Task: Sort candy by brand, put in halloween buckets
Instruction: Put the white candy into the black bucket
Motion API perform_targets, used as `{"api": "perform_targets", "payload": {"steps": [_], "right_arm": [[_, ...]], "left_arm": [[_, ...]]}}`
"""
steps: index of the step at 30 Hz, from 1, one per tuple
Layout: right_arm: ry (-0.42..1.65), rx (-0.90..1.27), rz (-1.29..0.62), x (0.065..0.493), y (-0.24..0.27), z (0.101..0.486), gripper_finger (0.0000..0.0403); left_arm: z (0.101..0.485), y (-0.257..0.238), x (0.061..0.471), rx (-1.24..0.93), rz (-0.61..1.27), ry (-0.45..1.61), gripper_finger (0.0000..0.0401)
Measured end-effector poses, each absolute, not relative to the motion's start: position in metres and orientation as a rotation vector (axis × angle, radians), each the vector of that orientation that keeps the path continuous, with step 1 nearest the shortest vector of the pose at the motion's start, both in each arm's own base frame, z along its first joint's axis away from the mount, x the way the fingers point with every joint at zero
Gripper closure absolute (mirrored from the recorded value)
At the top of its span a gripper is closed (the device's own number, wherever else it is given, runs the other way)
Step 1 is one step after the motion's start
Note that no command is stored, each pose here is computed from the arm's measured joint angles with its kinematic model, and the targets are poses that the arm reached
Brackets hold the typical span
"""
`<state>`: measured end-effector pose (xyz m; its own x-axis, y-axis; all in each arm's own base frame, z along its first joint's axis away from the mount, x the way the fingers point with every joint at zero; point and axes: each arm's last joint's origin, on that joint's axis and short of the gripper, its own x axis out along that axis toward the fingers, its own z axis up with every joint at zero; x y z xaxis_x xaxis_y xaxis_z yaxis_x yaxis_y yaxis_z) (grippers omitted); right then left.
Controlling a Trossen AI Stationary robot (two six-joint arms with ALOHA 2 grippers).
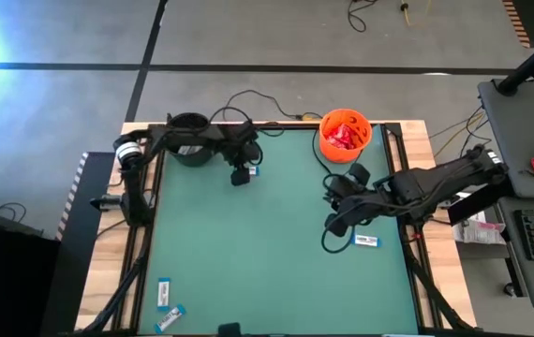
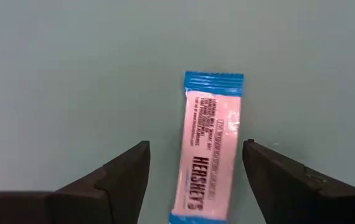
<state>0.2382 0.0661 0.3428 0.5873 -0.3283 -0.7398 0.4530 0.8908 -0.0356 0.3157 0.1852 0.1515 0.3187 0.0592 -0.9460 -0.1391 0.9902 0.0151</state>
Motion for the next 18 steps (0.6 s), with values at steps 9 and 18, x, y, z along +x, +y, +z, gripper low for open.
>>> {"api": "perform_targets", "payload": {"steps": [9,18], "right_arm": [[0.853,0.153,-0.458,0.243,0.068,0.336,0.0364],[0.849,0.152,-0.454,0.241,0.067,0.338,0.0364]], "left_arm": [[0.131,0.182,0.322,-0.114,0.142,1.269,0.0166],[0.112,0.161,0.348,-0.162,0.199,1.197,0.0171]]}}
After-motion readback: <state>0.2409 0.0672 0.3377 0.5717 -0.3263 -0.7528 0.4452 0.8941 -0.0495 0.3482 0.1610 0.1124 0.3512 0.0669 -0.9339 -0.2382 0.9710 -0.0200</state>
